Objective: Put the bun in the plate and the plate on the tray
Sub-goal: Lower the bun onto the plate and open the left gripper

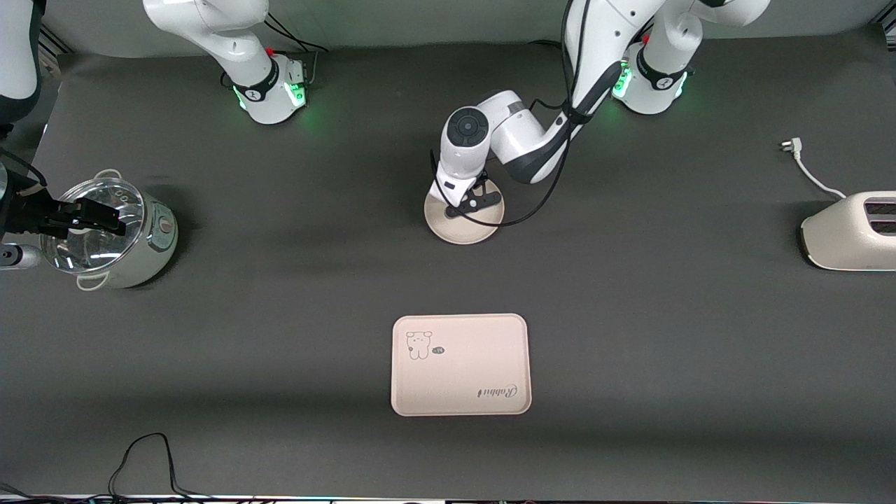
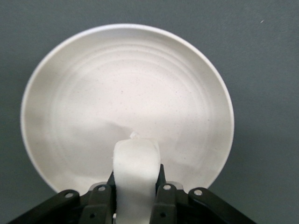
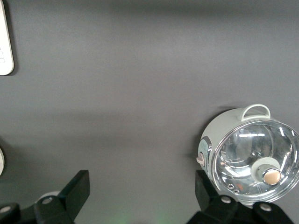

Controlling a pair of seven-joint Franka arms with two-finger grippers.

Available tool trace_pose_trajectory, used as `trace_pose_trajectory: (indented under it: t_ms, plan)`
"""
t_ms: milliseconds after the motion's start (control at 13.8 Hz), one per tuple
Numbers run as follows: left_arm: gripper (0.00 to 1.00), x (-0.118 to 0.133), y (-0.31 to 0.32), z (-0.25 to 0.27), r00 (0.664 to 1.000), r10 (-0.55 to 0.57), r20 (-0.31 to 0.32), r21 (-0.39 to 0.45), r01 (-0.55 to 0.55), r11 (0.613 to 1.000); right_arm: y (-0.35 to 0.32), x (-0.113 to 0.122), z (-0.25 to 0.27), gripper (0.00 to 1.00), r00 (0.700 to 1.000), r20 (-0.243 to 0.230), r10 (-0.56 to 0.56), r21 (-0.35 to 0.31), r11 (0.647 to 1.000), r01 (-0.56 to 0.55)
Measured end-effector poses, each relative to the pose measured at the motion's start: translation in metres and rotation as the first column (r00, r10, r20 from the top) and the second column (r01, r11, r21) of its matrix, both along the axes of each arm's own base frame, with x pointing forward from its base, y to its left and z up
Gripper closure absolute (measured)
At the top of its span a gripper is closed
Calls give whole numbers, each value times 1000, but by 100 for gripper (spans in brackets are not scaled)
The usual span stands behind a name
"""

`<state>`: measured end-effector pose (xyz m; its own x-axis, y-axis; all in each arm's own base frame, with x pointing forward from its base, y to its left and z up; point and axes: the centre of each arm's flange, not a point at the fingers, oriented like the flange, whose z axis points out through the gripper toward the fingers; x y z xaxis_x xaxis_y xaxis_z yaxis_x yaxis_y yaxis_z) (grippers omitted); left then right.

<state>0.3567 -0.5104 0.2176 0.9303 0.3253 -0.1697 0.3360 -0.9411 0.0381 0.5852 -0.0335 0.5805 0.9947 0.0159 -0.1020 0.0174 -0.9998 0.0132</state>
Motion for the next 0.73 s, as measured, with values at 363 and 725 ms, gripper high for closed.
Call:
trace_pose_trajectory:
  t_ms: [363,725]
  plan:
    - [34,2,2,-11,1000,20,-8,10,-20,1000,0,0,0,0,1000,0,0,0,1000,0]
    - [0,34,20,16,998,52,-22,77,-51,996,0,0,0,0,1000,0,0,0,1000,0]
